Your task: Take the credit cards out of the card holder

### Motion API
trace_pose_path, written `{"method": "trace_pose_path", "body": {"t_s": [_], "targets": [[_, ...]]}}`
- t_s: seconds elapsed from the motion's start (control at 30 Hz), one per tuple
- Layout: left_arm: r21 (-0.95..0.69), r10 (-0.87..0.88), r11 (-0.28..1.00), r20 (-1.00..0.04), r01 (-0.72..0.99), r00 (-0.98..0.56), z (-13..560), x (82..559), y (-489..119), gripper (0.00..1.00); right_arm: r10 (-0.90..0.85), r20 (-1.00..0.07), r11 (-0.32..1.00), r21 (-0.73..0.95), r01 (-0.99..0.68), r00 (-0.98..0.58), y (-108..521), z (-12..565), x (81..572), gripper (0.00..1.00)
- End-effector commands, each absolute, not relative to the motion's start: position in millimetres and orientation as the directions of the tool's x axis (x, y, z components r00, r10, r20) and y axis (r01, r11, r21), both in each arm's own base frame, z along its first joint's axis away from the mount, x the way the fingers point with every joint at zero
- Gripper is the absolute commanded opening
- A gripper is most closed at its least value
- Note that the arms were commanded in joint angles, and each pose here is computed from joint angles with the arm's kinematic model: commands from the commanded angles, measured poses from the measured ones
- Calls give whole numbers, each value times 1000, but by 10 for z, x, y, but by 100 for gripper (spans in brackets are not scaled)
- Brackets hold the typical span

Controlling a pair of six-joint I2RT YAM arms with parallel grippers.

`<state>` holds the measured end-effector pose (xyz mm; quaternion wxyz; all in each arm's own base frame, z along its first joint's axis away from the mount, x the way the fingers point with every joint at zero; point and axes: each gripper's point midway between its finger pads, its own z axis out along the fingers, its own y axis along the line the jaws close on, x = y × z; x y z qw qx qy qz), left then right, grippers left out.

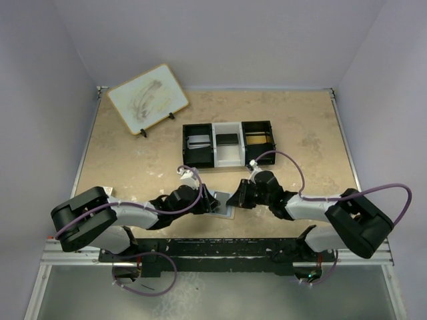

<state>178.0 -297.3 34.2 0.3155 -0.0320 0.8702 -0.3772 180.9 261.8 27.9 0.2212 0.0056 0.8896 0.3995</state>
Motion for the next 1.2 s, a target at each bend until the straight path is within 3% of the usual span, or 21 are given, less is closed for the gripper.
{"method": "trace_pose_path", "body": {"t_s": [0.0,0.87,1.17], "targets": [[-683,-318,711,-521,164,-792,319,1787,-2944,45,202,-423,677,712,-186,-883,2631,400,1876,18],[-723,-357,676,-493,145,-794,308,1741,-2914,44,175,-359,650,742,-166,-917,2731,174,1808,16],[-817,-483,568,-429,100,-763,440,1764,-2885,18,178,-331,642,753,-146,-927,2711,91,1733,15]]}}
